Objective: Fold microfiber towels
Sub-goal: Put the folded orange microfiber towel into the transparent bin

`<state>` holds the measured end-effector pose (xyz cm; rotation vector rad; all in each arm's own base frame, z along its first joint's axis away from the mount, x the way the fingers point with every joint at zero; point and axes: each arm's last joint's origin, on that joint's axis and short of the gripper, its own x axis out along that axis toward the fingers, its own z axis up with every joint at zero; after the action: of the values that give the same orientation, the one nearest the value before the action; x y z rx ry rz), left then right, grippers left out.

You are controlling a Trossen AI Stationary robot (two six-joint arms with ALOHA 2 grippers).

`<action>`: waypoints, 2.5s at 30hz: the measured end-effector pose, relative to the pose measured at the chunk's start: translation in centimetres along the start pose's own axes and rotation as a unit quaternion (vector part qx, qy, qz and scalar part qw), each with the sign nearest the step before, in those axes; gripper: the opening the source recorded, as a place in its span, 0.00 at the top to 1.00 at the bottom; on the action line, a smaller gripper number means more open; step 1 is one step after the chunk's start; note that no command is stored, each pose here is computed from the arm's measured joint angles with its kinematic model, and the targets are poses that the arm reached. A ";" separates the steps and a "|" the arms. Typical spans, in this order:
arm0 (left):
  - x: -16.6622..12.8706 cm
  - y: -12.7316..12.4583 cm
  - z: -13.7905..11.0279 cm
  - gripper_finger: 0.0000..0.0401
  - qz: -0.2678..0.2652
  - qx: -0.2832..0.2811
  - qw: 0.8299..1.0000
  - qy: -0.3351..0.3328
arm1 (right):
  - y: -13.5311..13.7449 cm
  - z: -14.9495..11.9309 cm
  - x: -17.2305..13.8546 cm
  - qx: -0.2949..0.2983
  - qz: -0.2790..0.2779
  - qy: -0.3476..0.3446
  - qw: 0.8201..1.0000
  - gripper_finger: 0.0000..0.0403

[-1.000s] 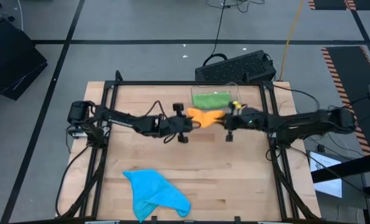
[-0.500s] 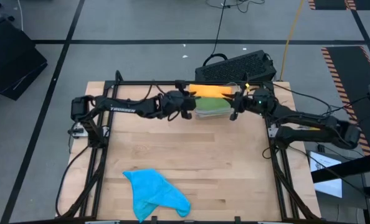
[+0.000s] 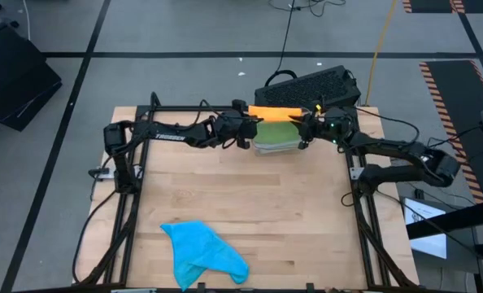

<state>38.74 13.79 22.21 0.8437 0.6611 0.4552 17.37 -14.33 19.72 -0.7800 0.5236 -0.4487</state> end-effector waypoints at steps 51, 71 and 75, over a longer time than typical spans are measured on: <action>0.3 -1.3 -1.2 0.55 -0.179 -0.160 0.970 -0.042 | 1.3 -0.8 -0.6 0.155 0.114 0.011 0.981 0.65; -5.6 5.5 -0.3 0.61 -0.120 -0.314 0.941 -0.037 | -1.9 2.3 -0.8 0.269 0.126 -0.092 0.950 0.66; -5.9 5.5 -0.3 0.66 -0.118 -0.361 0.925 -0.024 | -2.8 3.0 1.7 0.295 0.149 -0.128 0.935 0.73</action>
<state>33.73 13.58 28.56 0.0714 0.4835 0.4143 19.97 -15.43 23.09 -0.1657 0.2312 -0.1952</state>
